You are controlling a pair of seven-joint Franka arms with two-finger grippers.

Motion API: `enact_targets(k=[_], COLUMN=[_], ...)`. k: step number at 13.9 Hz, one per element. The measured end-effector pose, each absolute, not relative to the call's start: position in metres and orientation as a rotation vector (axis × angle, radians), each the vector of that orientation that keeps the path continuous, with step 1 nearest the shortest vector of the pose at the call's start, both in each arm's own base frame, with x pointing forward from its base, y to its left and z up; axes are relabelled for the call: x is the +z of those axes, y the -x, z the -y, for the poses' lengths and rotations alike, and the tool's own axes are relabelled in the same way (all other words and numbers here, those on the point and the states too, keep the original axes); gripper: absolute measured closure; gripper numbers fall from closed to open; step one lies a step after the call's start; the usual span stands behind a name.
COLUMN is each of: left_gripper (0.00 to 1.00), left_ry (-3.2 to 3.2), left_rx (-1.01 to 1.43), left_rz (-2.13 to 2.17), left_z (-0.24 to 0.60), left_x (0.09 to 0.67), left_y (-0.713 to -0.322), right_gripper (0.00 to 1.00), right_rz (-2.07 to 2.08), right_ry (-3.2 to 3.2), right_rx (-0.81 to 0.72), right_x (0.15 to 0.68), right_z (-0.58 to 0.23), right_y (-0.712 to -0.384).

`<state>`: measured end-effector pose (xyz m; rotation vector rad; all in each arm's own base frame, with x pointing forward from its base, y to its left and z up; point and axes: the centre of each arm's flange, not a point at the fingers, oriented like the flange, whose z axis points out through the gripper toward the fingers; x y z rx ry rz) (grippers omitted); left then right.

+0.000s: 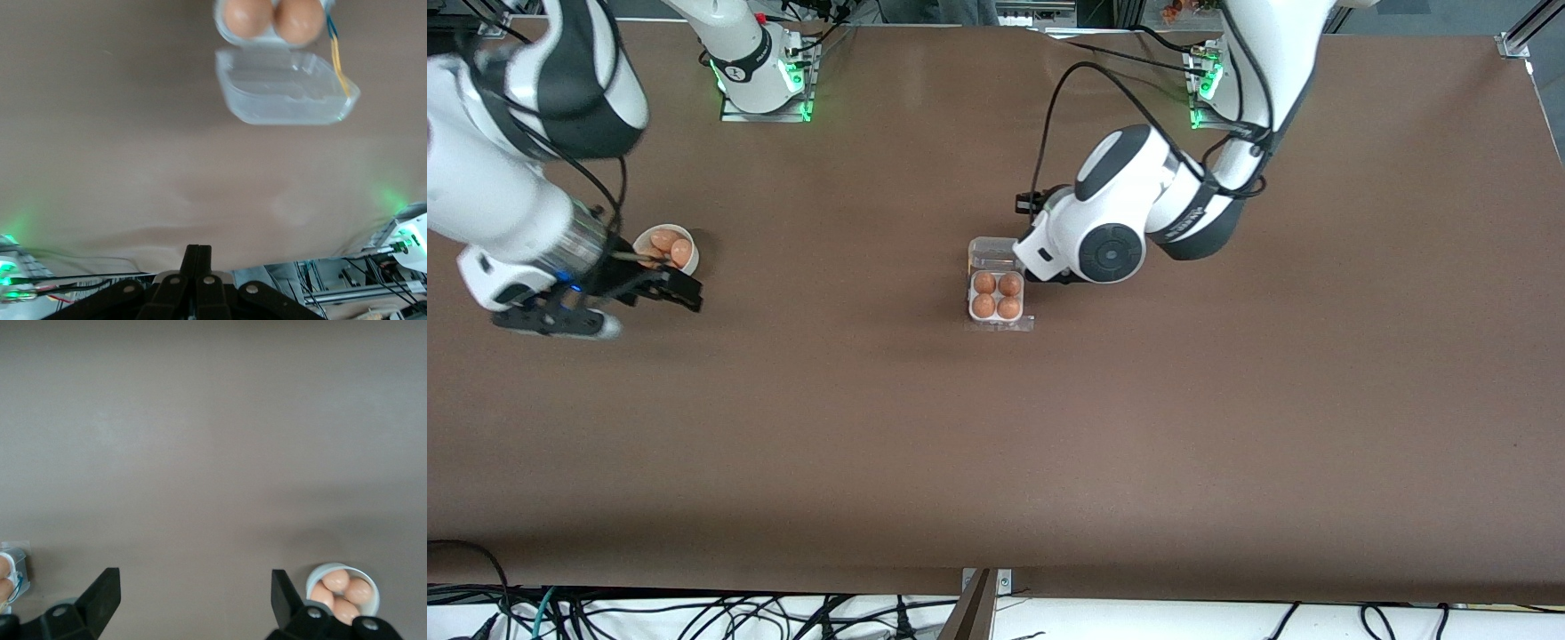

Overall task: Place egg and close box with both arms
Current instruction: 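Fold the clear carton lid down over the eggs with the left gripper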

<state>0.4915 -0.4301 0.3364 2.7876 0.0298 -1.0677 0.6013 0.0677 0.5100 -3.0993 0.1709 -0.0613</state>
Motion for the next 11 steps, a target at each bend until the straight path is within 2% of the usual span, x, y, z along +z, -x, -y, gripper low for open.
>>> enact_targets(k=[7, 11], left_gripper=[0.95, 0.97], left_ry=[-2.828, -2.832], left_rx=[-1.041, -1.011], left_rz=[-0.119, -0.167], left_z=[0.496, 0.497], left_x=[0.274, 0.26], left_y=[-0.458, -0.464], right_gripper=[0.0, 0.0], right_rz=[-0.137, -0.053], right_ry=[3.153, 3.158], right_rx=[-0.061, -0.077], right_x=[0.574, 0.586], right_z=[-0.035, -0.011], right_y=[-0.559, -0.556])
